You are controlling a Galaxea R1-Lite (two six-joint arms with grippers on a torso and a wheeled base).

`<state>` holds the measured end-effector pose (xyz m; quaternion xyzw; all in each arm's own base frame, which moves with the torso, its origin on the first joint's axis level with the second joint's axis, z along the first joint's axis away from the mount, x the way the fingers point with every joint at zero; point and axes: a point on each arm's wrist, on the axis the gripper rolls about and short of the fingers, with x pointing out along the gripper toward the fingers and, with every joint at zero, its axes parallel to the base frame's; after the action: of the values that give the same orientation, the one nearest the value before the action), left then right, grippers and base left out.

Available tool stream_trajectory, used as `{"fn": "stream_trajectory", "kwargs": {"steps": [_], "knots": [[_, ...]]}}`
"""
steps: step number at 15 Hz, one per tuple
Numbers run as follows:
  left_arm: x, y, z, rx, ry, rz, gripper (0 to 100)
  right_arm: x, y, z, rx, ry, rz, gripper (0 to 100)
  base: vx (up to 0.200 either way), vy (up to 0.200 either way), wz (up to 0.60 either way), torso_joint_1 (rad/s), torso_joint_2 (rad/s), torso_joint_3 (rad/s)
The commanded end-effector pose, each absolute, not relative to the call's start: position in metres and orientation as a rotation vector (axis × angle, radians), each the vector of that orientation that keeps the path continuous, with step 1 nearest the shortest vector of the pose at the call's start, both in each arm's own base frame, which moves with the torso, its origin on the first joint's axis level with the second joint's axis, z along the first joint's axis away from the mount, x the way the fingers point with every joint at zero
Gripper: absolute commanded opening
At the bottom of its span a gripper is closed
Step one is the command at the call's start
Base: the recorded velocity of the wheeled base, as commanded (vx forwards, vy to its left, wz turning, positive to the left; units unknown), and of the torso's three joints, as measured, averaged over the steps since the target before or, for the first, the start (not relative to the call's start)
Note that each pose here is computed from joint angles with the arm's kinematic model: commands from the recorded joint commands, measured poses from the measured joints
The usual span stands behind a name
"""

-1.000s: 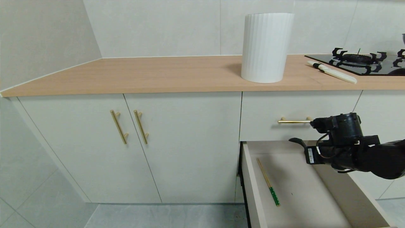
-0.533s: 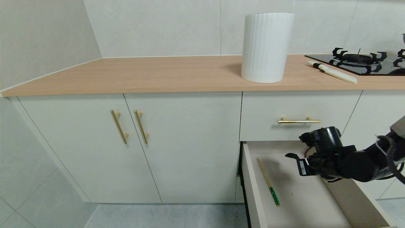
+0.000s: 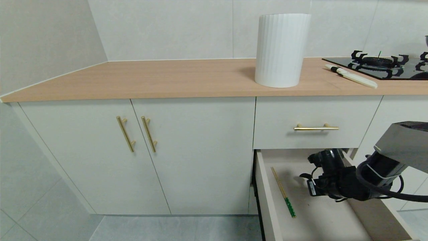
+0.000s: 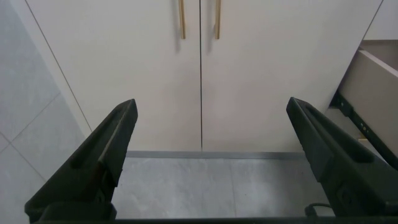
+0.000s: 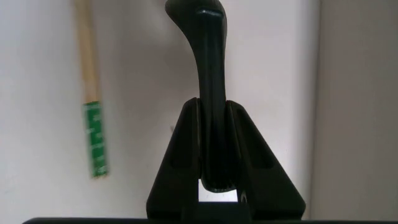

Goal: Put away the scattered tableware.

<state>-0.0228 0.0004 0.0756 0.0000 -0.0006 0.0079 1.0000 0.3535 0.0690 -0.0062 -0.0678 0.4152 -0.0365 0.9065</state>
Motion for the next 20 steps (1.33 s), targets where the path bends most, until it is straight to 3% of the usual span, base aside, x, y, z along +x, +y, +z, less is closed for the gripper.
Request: {"fn": "stream_trajectory", "kwargs": {"steps": [1, 12, 13, 20], "knots": [[-0.0228, 0.0004, 0.0756, -0.002, -0.002, 0.015, 100, 0.3534, 0.0689, -0.0246, -0.151, 0.901, -0.078, 0, 0.000, 0.000, 0.00, 0.000, 0.00, 0.000], [-0.0228, 0.0004, 0.0756, 0.000, -0.002, 0.017, 100, 0.3537, 0.0690, -0.0271, -0.150, 0.906, -0.077, 0, 0.000, 0.000, 0.00, 0.000, 0.00, 0.000], [-0.0228, 0.0004, 0.0756, 0.000, -0.002, 0.015, 100, 0.3536, 0.0690, -0.0276, -0.153, 0.907, -0.078, 100, 0.000, 0.000, 0.00, 0.000, 0.00, 0.000], [-0.0228, 0.0004, 0.0756, 0.000, -0.002, 0.015, 100, 0.3522, 0.0687, -0.0228, -0.148, 0.898, -0.077, 100, 0.000, 0.000, 0.00, 0.000, 0.00, 0.000]]}}
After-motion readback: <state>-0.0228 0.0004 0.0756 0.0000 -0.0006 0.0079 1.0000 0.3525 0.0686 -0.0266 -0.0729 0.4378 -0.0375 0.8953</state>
